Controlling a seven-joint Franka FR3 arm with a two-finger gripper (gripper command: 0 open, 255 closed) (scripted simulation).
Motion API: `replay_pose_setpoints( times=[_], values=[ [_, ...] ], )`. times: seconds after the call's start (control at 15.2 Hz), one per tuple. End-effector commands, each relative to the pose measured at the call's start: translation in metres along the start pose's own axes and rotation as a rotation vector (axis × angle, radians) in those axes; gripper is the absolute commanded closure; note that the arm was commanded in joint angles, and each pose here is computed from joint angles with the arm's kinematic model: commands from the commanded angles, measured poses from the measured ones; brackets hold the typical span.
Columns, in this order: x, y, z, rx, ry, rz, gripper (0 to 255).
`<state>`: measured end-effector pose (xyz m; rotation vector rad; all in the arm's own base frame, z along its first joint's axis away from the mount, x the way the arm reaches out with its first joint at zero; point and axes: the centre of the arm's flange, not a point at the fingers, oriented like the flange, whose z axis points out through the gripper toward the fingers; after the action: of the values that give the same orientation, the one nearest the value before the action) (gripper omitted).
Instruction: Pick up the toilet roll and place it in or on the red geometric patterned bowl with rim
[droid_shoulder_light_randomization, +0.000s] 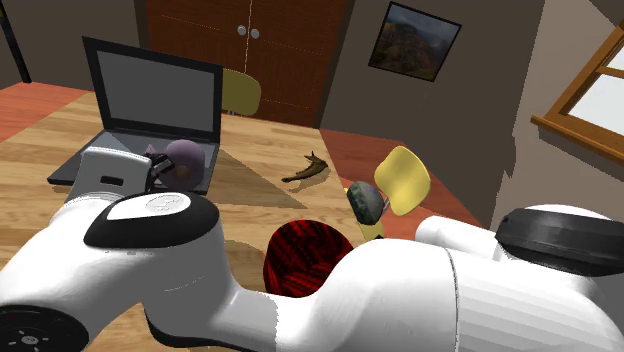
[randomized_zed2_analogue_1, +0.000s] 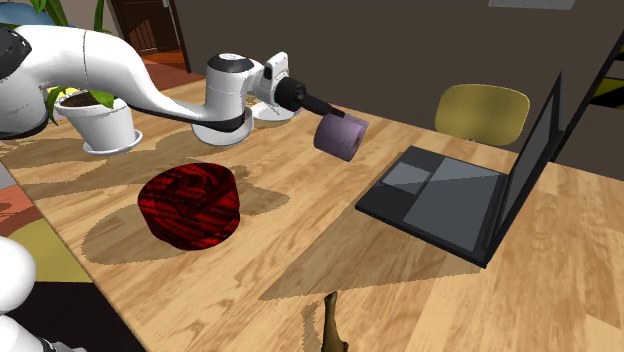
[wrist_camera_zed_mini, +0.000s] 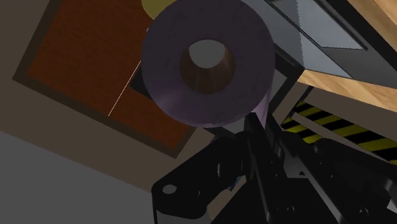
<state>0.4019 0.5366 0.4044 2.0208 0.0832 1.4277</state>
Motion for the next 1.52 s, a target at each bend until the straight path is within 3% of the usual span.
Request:
replay_pose_setpoints(
  times=[0.0,0.86,1.45],
  values=[
    [0.009,0.005,-0.002,0.000,0.000,0.000,255],
    [0.064,0.041,-0.015,0.000,0.000,0.000,255],
    [0.009,0.118,-0.087,0.000,0.000,0.000,255]
  ],
)
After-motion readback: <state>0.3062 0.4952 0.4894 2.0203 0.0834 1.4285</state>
